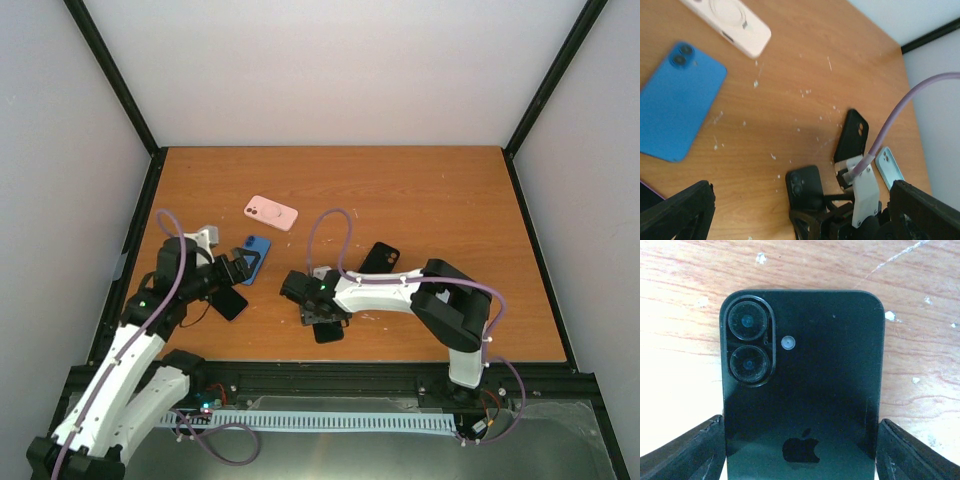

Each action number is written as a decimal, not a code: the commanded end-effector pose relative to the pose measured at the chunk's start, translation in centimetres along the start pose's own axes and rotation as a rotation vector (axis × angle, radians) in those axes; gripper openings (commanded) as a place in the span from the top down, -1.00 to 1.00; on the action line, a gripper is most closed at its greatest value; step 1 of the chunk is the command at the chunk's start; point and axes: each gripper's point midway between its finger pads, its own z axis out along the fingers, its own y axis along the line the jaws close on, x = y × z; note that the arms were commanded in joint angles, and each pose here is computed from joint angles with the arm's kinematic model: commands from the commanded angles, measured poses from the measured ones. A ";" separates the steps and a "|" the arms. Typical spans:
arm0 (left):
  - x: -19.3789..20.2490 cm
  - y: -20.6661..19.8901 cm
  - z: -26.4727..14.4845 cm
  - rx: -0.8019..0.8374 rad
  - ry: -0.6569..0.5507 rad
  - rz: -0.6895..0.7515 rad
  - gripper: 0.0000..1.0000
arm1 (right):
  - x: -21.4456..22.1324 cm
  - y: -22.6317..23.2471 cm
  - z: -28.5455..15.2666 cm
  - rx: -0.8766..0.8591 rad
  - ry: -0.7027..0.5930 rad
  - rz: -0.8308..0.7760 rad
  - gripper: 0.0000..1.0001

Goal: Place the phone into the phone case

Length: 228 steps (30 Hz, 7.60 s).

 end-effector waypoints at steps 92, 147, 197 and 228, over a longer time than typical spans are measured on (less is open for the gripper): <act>11.0 -2.0 9.2 0.397 0.627 -0.300 0.99 | 1.5 3.5 -8.0 0.266 -0.607 -0.749 0.11; 7.6 0.8 11.7 0.168 0.422 -0.117 -0.90 | -9.2 -23.5 -5.4 -0.223 -0.310 0.465 0.94; 11.2 -0.4 14.2 0.309 0.531 -0.178 -0.75 | -8.2 -8.0 -7.5 -0.790 -0.197 0.371 0.89; 12.9 0.3 15.5 0.341 0.595 -0.212 -0.30 | -5.2 -1.8 -0.4 -0.734 -0.012 0.379 0.88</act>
